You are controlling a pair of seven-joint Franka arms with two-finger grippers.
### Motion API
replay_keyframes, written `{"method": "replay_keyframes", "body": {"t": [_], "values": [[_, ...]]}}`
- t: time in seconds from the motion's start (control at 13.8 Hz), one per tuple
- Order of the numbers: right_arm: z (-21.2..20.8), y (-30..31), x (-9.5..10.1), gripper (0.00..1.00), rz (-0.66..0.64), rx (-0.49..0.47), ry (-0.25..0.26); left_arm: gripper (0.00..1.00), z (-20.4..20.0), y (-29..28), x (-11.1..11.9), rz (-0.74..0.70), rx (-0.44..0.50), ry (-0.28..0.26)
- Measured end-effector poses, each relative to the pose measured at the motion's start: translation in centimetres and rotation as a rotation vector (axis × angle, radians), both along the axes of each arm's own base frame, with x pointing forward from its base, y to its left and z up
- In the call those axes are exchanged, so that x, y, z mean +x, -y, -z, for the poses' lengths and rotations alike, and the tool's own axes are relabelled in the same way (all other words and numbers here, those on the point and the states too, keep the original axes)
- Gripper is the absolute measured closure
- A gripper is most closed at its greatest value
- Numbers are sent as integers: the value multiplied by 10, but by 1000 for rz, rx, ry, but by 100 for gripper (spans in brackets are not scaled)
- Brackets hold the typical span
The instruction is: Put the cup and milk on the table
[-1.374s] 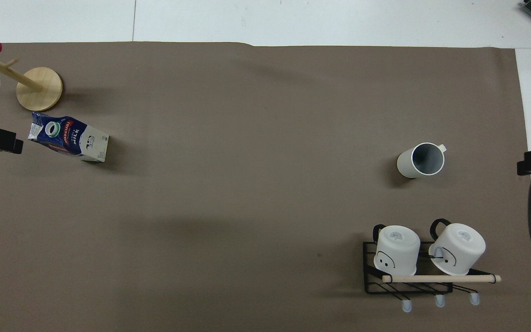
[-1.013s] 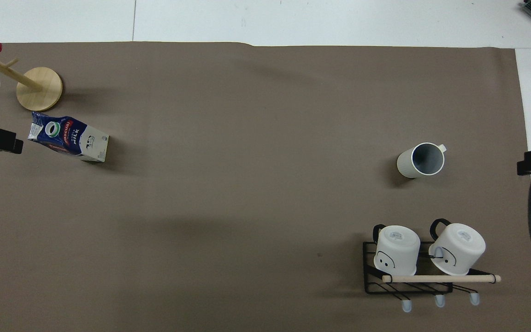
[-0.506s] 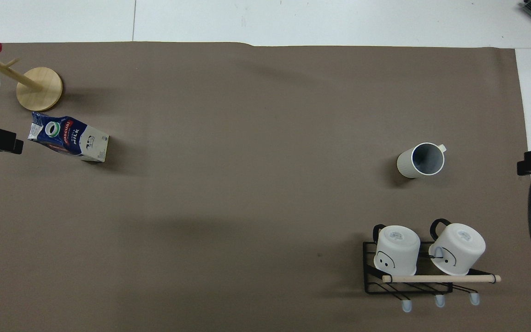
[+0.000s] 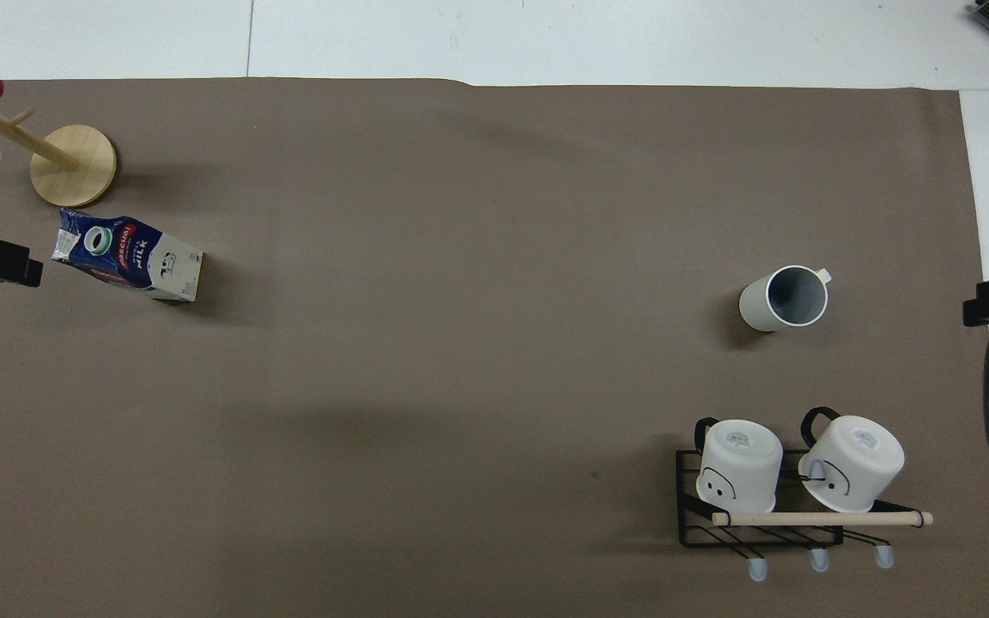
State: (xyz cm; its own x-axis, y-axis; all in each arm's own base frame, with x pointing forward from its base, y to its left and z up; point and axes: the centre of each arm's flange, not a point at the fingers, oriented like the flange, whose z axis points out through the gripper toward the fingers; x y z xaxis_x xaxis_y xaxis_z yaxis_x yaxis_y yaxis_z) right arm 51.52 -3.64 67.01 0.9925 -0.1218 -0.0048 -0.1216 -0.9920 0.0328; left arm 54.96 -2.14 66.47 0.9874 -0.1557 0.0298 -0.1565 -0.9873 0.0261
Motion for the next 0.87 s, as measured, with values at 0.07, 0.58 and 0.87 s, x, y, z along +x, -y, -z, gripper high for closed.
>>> {"method": "replay_keyframes", "body": {"t": [0.07, 0.58, 0.87], "values": [[0, 0, 0, 0, 0, 0, 0, 0, 0, 0, 0, 0, 0, 0], [0, 0, 0, 0, 0, 0, 0, 0, 0, 0, 0, 0, 0, 2], [0, 0, 0, 0, 0, 0, 0, 0, -1, 2, 1, 4, 0, 8]]}}
